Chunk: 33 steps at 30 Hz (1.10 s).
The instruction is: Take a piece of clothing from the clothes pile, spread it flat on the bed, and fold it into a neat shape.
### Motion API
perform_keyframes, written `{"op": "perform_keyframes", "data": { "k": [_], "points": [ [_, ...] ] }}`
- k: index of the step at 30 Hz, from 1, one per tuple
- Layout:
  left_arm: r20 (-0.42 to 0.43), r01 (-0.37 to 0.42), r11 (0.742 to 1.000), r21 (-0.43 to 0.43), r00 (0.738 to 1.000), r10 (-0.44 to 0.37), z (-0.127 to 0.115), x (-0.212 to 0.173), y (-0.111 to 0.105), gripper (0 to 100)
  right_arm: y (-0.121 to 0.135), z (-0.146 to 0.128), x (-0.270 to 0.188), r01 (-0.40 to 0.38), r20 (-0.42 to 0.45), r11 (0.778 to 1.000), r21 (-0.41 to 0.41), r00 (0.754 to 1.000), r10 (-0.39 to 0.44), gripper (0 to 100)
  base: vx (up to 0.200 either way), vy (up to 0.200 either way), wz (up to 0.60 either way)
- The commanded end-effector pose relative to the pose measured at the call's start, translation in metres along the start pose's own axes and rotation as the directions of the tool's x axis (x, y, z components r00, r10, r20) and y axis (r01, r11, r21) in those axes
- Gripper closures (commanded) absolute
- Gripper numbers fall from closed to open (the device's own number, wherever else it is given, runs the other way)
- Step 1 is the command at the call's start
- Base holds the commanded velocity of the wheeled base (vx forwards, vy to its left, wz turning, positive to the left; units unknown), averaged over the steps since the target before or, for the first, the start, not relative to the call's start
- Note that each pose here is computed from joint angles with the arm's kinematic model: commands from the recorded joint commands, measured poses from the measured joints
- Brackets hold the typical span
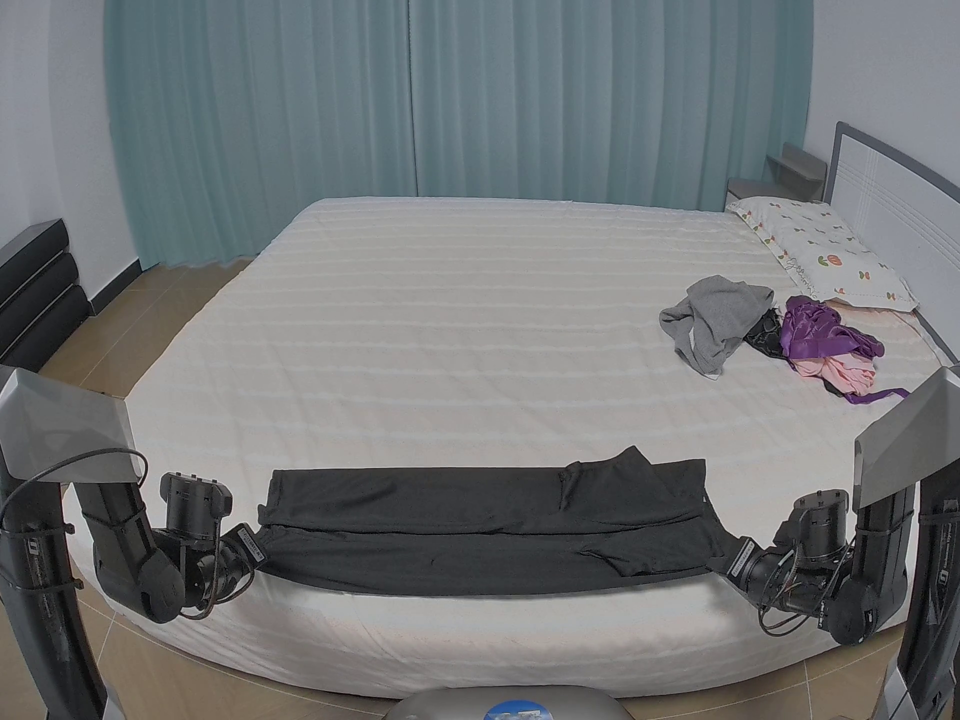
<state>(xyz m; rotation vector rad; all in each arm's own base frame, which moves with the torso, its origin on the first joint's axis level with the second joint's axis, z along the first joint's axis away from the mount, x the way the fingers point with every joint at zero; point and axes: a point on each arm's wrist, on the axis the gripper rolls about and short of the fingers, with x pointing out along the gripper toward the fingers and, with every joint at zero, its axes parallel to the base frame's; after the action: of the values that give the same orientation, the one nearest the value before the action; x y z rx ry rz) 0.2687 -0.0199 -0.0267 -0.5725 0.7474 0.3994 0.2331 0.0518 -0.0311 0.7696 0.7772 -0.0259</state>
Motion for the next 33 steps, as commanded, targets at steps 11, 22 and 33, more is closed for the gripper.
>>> {"op": "perform_keyframes", "data": {
  "k": [11, 22, 33],
  "points": [
    [-0.052, -0.014, 0.997, 0.080, 0.998, 0.018, -0.008, -0.007, 0.011, 100, -0.015, -0.016, -0.008, 0.065, -0.076, 0.998, -0.024, 0.995, -0.067, 100, 0.000, 0.000, 0.00],
    [-0.097, -0.002, 0.996, 0.089, 0.995, 0.011, -0.014, -0.006, 0.013, 0, -0.016, -0.018, -0.009, 0.065, -0.082, 0.997, -0.047, 0.994, -0.068, 0, 0.000, 0.000, 0.00],
    [-0.035, 0.090, 0.995, 0.031, 0.995, -0.089, 0.010, -0.024, 0.007, 0, 0.013, -0.005, -0.030, -0.075, 0.000, 0.997, -0.014, 0.997, 0.075, 0, 0.000, 0.000, 0.00]
  ]
}}
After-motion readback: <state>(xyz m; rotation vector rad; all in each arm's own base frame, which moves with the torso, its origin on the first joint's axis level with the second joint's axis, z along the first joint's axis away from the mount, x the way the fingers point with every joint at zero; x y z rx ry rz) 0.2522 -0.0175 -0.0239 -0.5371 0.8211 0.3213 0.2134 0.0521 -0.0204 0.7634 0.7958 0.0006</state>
